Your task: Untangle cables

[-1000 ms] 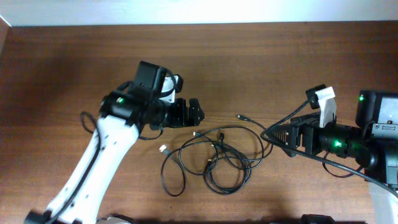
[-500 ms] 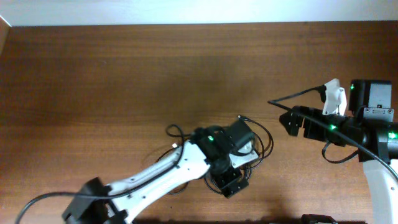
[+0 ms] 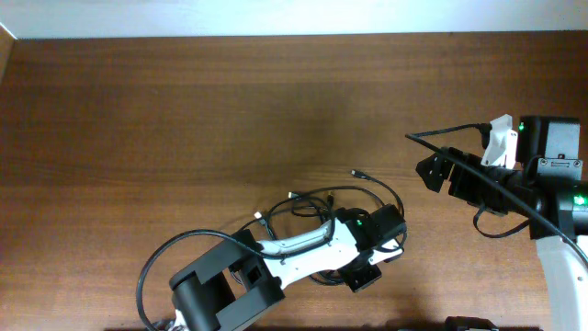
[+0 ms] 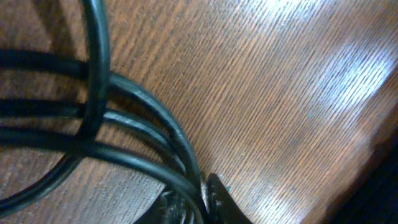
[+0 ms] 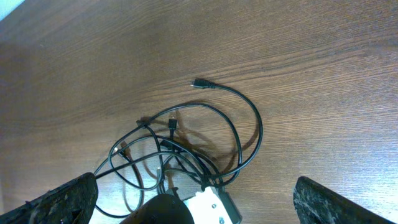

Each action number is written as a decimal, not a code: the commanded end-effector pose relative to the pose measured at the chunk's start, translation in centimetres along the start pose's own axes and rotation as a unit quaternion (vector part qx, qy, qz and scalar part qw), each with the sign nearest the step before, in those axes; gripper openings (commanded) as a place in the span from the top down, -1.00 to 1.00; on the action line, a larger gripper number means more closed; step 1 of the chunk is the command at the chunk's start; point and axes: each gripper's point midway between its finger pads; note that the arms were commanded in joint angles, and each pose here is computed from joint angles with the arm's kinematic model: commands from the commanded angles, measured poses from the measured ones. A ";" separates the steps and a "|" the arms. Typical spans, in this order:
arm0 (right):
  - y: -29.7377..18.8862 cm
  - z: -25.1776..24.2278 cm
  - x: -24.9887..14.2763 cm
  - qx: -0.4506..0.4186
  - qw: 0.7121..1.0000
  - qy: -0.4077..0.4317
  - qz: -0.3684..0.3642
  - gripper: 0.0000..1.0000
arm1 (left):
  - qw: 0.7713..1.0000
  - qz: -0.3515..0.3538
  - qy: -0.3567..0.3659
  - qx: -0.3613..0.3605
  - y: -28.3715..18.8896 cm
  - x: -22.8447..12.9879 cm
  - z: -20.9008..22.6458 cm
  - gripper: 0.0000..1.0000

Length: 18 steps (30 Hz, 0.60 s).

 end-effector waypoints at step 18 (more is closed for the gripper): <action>-2.7 1.7 0.6 0.151 0.978 -0.133 -0.053 -0.99 | 0.864 -0.492 -0.087 -0.065 -32.9 3.4 0.8 1.00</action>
Point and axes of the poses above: each gripper's point midway between its finger pads, its own y axis out along the fingers, its own z axis along the line the jaws close on, x = y × z, and after that the axes turned 13 degrees about -y, right-handed
